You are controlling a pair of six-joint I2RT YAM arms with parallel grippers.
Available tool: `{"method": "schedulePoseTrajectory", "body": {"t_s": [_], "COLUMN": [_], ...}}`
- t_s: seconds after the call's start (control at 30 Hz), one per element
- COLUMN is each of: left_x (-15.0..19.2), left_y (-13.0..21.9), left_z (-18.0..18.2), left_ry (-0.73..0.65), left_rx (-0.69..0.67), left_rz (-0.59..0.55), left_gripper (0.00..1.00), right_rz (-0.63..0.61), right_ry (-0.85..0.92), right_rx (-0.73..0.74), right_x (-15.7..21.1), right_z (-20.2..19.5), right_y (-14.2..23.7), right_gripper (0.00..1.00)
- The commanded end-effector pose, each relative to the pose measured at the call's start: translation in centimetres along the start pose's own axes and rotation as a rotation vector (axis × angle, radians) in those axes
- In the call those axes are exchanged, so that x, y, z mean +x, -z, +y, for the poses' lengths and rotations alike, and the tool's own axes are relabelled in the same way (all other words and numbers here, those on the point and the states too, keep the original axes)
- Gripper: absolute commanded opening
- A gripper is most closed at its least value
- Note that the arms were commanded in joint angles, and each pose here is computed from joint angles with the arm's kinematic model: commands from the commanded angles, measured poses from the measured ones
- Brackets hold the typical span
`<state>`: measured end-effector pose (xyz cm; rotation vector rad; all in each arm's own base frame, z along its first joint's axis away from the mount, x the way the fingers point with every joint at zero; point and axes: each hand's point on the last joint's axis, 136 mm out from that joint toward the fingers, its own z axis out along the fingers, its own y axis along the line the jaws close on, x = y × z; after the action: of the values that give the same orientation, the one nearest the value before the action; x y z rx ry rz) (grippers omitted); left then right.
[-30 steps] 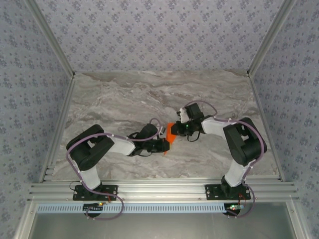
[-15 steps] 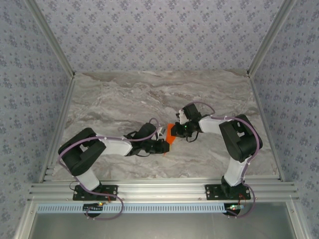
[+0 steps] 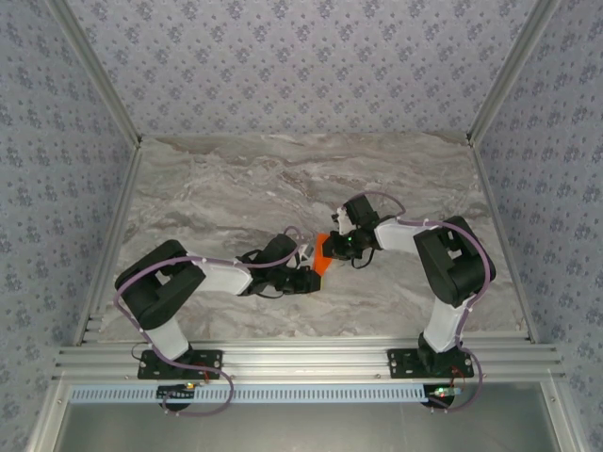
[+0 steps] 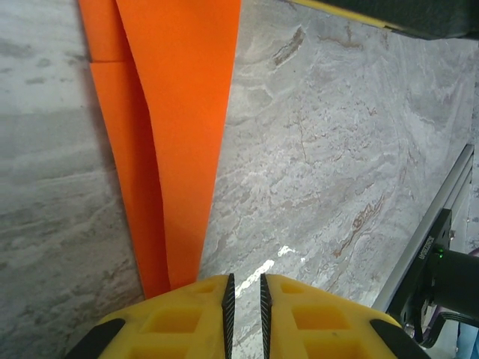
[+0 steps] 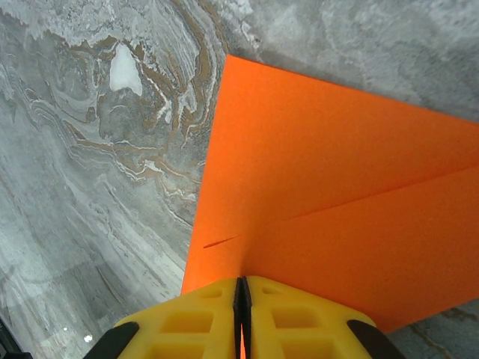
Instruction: Fold a paper plane with a square sheet of paper (fold left side to right side)
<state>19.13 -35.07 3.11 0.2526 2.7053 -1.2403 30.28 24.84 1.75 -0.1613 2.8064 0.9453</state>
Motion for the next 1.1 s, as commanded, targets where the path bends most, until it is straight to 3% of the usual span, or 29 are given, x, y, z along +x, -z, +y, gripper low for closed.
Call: {"method": "schedulePoseTrajectory", "body": {"t_s": [0.0,0.47,0.77,0.93,1.07], "left_x": [1.0,2.5,5.0,5.0,2.9], "left_y": [-0.4,-0.2,0.9,1.4,2.3], "left_z": [1.7,3.6,4.9,4.2,1.5], "left_ry": [0.018,0.05,0.068,0.063,0.039], "left_rx": [-0.06,-0.095,-0.121,-0.097,-0.022], "left_rz": [0.023,0.048,0.079,0.072,0.038], "left_gripper": [0.18,0.18,0.13,0.12,0.12], "right_rz": [0.049,0.06,0.066,0.068,0.071], "right_ry": [-0.024,-0.023,-0.034,-0.033,-0.029], "right_rx": [0.132,0.169,0.182,0.181,0.177], "right_x": [1.4,1.4,1.2,1.2,1.3], "right_z": [-3.1,-3.8,-4.4,-4.3,-4.2], "right_y": [-0.8,-0.6,-0.4,-0.4,-0.4], "right_gripper": [0.14,0.14,0.14,0.13,0.14]}}
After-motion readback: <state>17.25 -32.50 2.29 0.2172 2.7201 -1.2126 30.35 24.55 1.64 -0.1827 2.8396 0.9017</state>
